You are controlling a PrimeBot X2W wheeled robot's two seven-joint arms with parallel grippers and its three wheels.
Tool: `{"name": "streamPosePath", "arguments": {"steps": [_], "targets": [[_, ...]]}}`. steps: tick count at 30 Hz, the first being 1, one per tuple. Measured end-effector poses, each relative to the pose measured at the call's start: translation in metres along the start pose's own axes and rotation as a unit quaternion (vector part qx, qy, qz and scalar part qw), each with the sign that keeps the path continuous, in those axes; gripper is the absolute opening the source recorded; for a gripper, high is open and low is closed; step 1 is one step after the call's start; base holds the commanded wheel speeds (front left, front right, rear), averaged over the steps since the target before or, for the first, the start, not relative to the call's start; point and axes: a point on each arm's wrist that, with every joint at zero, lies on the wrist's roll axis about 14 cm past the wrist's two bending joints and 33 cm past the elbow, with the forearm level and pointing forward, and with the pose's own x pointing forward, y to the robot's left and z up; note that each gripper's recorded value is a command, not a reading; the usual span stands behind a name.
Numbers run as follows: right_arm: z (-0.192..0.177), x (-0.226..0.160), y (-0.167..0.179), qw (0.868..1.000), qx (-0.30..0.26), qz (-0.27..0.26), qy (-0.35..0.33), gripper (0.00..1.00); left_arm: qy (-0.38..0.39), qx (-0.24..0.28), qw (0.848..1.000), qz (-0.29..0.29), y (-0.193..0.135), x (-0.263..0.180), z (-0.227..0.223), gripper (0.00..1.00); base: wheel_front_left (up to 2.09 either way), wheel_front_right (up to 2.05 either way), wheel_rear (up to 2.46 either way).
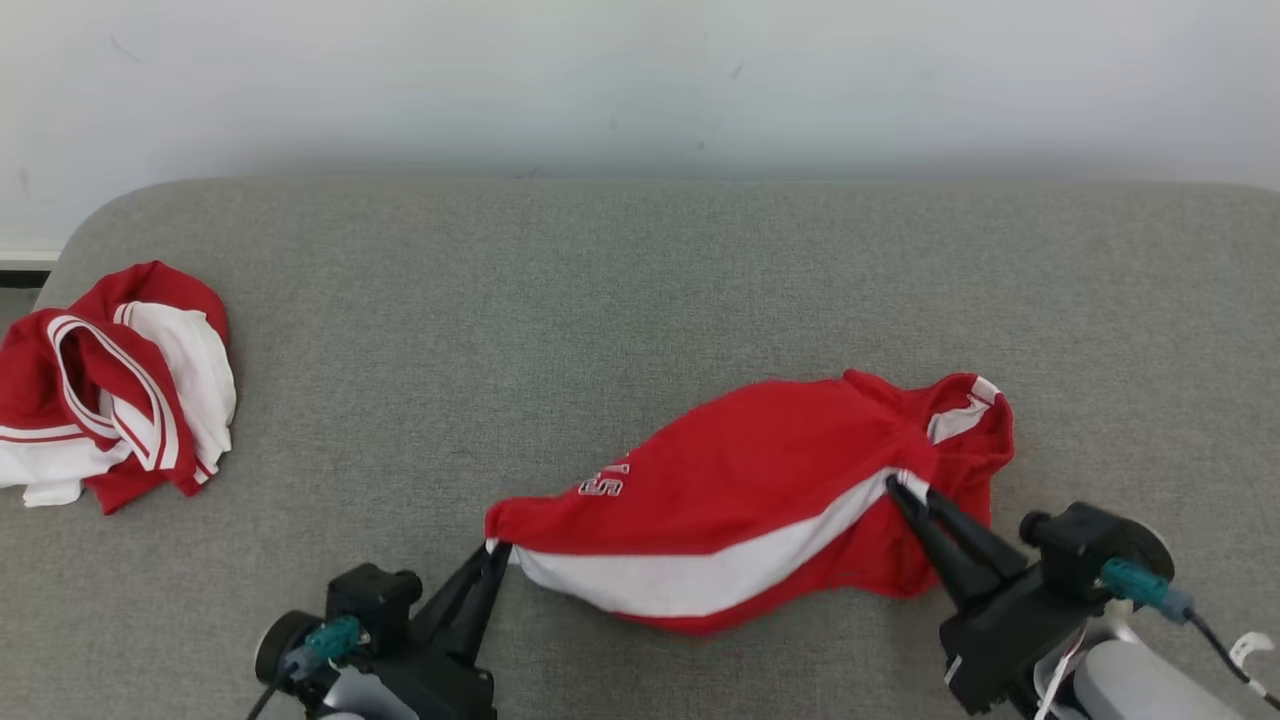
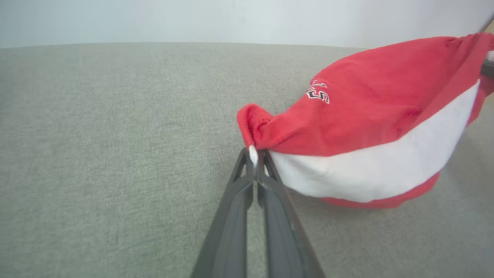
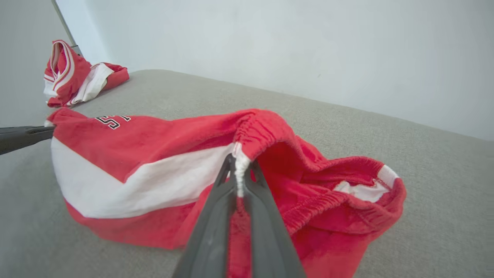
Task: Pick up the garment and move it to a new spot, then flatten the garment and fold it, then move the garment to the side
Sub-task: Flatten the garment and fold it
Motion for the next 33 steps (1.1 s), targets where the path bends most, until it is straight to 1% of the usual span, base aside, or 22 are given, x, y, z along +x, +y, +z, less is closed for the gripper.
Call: {"name": "streamPosePath", "arguments": {"steps": [4, 7, 9, 15, 18, 20, 22, 24, 26, 28, 33], "targets": [[0.027, 0.005, -0.011, 0.999, 0.015, -0.018, -0.041, 0.0, -0.039, 0.01, 0.999, -0.004, 0.003, 0.008, 0.029, 0.0, 0.0, 0.0, 0.0], [0.054, 0.016, -0.028, 0.996, 0.022, -0.032, -0.078, 0.0, -0.081, 0.018, 0.997, -0.006, 0.011, 0.025, 0.066, 0.0, 0.0, 0.0, 0.0], [0.074, 0.025, -0.039, 0.994, 0.021, -0.036, -0.102, 0.0, -0.102, 0.038, 0.994, -0.013, 0.016, 0.038, 0.09, 0.0, 0.0, 0.0, 0.0], [0.155, 0.064, -0.08, 0.984, 0.017, -0.045, -0.172, 0.0, -0.172, 0.08, 0.981, -0.032, 0.031, 0.093, 0.188, 0.0, 0.0, 0.0, 0.0], [0.198, 0.085, -0.103, 0.977, 0.014, -0.051, -0.204, 0.0, -0.201, 0.083, 0.975, -0.043, 0.032, 0.123, 0.236, 0.0, 0.0, 0.0, 0.0], [0.224, 0.099, -0.115, 0.974, 0.007, -0.05, -0.22, 0.0, -0.216, 0.078, 0.972, -0.049, 0.033, 0.142, 0.263, 0.0, 0.0, 0.0, 0.0], [0.246, 0.113, -0.127, 0.971, -0.002, -0.05, -0.232, 0.0, -0.222, 0.09, 0.97, -0.051, 0.036, 0.16, 0.284, 0.0, 0.0, 0.0, 0.0], [0.266, 0.126, -0.142, 0.967, 0.002, -0.057, -0.248, 0.0, -0.23, 0.099, 0.967, -0.049, 0.041, 0.178, 0.303, 0.0, 0.0, 0.0, 0.0], [0.278, 0.141, -0.155, 0.965, 0.007, -0.063, -0.254, 0.0, -0.238, 0.102, 0.965, -0.043, 0.048, 0.194, 0.32, 0.0, 0.0, 0.0, 0.0], [0.285, 0.157, -0.166, 0.964, 0.011, -0.07, -0.257, 0.0, -0.248, 0.092, 0.964, -0.036, 0.056, 0.209, 0.334, 0.0, 0.0, 0.0, 0.0], [0.285, 0.189, -0.191, 0.965, -0.006, -0.093, -0.244, 0.0, -0.251, 0.089, 0.964, -0.018, 0.073, 0.243, 0.343, 0.0, 0.0, 0.0, 0.0]]}}
